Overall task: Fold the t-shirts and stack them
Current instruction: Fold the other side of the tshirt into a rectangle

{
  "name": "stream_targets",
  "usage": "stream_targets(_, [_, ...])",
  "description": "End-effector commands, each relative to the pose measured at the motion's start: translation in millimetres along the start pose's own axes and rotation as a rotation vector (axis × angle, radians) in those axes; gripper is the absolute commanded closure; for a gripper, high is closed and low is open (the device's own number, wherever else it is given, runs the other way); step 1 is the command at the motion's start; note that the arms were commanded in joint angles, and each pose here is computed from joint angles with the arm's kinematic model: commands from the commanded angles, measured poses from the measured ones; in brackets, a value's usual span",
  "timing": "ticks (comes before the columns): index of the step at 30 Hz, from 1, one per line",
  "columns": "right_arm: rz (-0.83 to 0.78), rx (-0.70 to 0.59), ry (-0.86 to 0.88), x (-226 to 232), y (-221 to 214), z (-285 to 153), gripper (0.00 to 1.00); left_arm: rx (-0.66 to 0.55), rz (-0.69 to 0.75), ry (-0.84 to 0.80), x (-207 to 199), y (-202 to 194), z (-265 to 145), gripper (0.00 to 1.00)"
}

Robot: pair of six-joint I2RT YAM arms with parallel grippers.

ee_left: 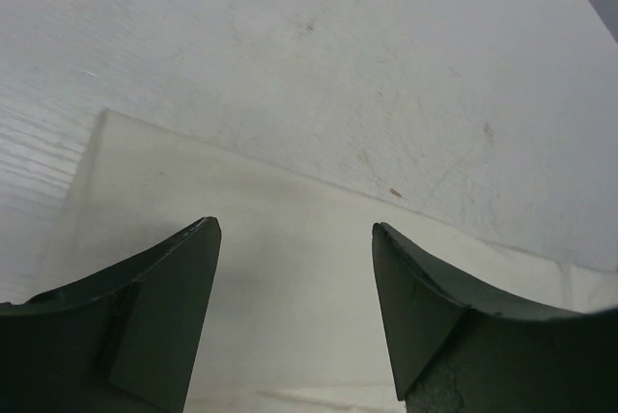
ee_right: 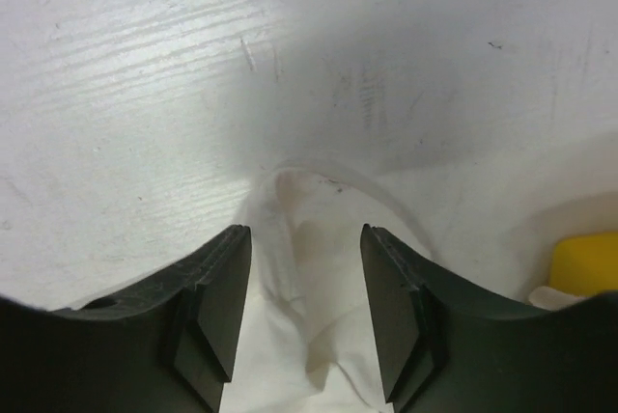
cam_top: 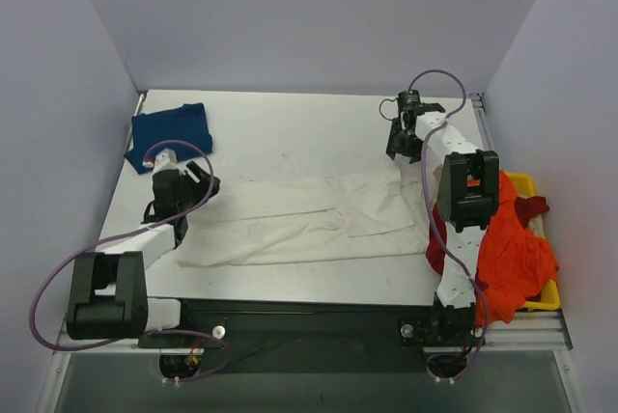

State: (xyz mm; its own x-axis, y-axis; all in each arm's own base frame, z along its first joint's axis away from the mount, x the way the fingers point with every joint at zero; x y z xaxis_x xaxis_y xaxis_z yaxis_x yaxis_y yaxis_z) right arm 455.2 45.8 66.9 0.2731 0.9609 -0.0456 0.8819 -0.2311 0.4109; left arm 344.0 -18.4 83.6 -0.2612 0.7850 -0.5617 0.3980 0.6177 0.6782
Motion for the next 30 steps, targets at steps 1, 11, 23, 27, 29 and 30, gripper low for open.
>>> stream_targets(1, [-0.006, -0.046, -0.028, -12.4, 13.2, -27.5, 0.5, -0.072, 0.159, -0.023, -43.8, 15.0, -20.3, 0.25])
stream_targets(11, [-0.002, -0.064, 0.05, -22.1, -54.8, -77.8, 0.41, -0.016, 0.373, -0.409, -173.2, -48.6, -86.1, 0.26])
stream_targets(23, [-0.015, -0.005, 0.078, -38.3, -139.1, -79.4, 0.63, 0.341, 0.508, -0.7, -268.7, -190.5, -84.2, 0.35])
stream_targets(27, [-0.016, 0.008, 0.048, -43.3, -143.6, -73.4, 0.64, 0.402, 0.546, -0.718, -281.6, -222.9, -83.8, 0.36])
stream_targets(29, [-0.012, 0.012, 0.029, -46.3, -143.8, -70.3, 0.65, 0.411, 0.55, -0.728, -289.2, -228.8, -84.2, 0.37])
stream_targets(30, [-0.01, 0.019, 0.021, -47.5, -144.6, -67.9, 0.65, 0.432, 0.564, -0.713, -286.5, -237.6, -81.9, 0.37])
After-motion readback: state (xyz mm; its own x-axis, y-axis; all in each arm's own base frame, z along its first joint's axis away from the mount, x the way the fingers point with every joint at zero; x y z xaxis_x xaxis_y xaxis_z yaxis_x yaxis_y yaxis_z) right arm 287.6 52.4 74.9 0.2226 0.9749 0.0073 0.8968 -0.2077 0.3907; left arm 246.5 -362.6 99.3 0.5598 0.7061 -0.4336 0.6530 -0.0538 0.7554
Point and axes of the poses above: each gripper's point midway between its finger pads, its own z axis out along the fingers, its own x axis along the line the jaws close on, y = z × x, the point moved 3 cm from there along -z, back along the fingers, and after that the axes turned 2 degrees about z, right-handed, at the moved point
